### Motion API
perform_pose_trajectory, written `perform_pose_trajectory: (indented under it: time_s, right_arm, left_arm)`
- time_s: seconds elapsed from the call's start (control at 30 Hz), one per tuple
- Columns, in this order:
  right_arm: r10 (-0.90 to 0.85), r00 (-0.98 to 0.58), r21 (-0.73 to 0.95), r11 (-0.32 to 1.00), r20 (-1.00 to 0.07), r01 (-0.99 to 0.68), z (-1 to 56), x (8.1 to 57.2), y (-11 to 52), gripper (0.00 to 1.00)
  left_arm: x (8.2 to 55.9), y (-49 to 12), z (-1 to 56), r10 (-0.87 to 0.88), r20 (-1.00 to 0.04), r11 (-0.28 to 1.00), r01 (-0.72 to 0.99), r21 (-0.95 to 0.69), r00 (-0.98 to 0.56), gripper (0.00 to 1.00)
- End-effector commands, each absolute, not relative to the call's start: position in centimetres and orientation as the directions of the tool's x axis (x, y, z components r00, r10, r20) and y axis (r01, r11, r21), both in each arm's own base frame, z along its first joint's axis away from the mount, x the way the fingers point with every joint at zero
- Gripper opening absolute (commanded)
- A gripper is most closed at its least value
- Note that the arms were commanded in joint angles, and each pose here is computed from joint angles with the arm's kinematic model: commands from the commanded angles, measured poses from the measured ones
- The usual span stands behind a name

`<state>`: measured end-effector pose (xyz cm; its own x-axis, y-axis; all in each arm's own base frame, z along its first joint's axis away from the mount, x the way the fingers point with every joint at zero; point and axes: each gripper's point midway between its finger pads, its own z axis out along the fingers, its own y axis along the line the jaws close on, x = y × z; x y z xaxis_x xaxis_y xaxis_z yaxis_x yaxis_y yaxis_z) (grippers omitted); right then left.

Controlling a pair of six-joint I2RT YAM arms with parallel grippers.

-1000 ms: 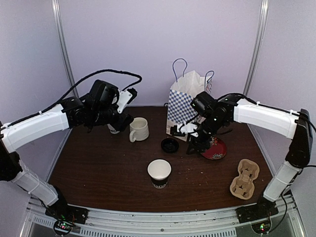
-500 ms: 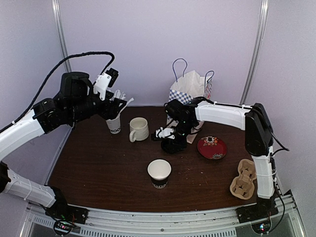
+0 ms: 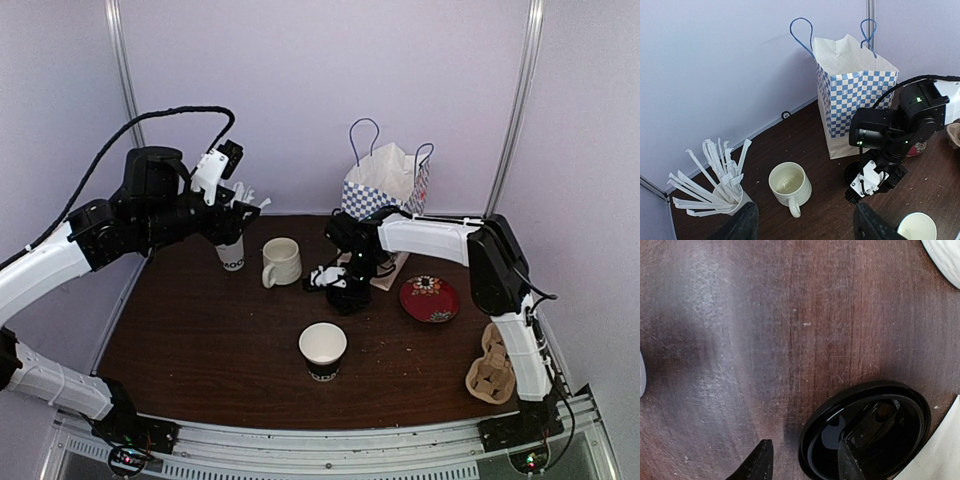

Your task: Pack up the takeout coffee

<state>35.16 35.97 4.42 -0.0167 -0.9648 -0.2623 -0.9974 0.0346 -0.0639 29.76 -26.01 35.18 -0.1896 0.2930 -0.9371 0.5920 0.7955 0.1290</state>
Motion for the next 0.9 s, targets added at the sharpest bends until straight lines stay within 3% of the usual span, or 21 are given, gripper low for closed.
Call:
perform_pose_trajectory:
  time_s: [0.0,0.23,0.87]
  right_arm:
    - [-0.967,-0.045,-0.078,0.067,-0.25,-0.995,4.1,36.1,35.5,0.47]
    - [-0.967,-0.078,-0.095,0.104,-0.241,-0.99,3.7,36.6,35.2,0.38]
    - [-0.966,-0.154,-0.107,0.178,-0.208,-0.978,2.4,37.4,34.6,0.4]
  left_arm:
    - [29.9,-26.5,35.5,0.275,-0.946,0.79,0.601,0.121,-0.171,0.67]
    - [30.0,-26.6,35.3,0.282,-0.944,0.785,0.606,0.125,-0.171,0.68]
    - [30.2,-26.8,34.6,0.306,-0.936,0.778,0.611,0.142,-0.173,0.67]
